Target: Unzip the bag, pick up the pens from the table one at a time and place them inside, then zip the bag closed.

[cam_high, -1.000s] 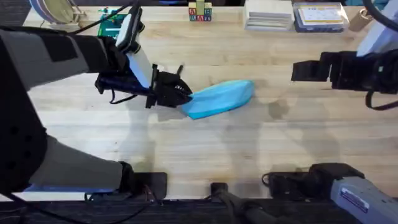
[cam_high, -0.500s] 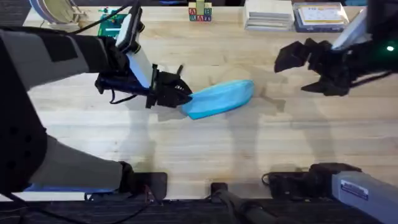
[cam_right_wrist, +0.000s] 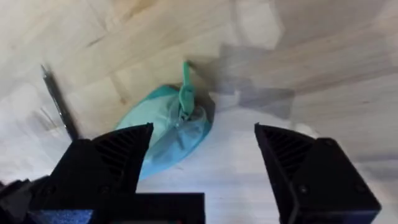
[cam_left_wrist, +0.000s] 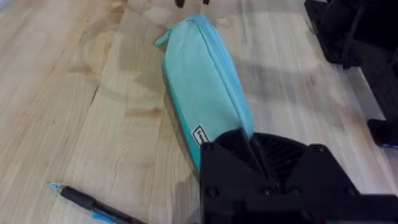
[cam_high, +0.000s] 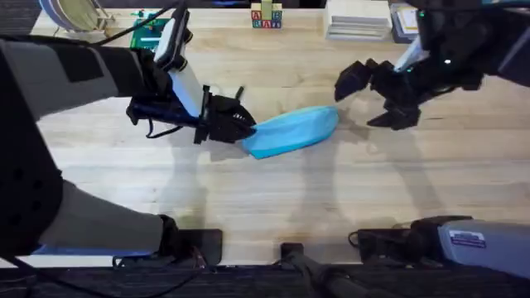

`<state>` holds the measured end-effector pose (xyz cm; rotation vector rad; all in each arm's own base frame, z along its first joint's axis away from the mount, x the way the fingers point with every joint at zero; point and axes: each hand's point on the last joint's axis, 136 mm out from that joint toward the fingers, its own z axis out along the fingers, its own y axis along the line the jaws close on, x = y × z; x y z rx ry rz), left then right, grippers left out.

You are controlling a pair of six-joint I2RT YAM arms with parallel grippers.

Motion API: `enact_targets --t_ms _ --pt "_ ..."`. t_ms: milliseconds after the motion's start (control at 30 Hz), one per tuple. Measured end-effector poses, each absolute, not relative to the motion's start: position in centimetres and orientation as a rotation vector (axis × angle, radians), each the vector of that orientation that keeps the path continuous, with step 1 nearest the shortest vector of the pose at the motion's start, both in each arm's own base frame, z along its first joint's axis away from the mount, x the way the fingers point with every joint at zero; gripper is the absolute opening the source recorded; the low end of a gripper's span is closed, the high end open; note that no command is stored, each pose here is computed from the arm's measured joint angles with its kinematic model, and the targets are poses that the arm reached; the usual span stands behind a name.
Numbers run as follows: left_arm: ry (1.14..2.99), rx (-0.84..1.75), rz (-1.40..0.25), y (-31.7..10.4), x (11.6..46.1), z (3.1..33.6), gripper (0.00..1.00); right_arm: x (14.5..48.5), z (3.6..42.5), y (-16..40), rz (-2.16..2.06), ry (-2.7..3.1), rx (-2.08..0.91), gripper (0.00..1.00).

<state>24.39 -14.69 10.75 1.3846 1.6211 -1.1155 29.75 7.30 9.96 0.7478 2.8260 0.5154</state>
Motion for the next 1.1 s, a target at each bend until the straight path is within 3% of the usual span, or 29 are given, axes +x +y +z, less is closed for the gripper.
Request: enact_targets --t_ms 333,1100 --pt "1.621 1.385 -1.116 -14.7 24.4 10.7 0.041 31.0 7.5 7.8 0.527 2.82 0.969 0.997" --pt "1.621 1.385 -1.115 -14.7 24.4 10.7 0.041 31.9 6.2 10.3 0.554 2.828 0.946 0.96"
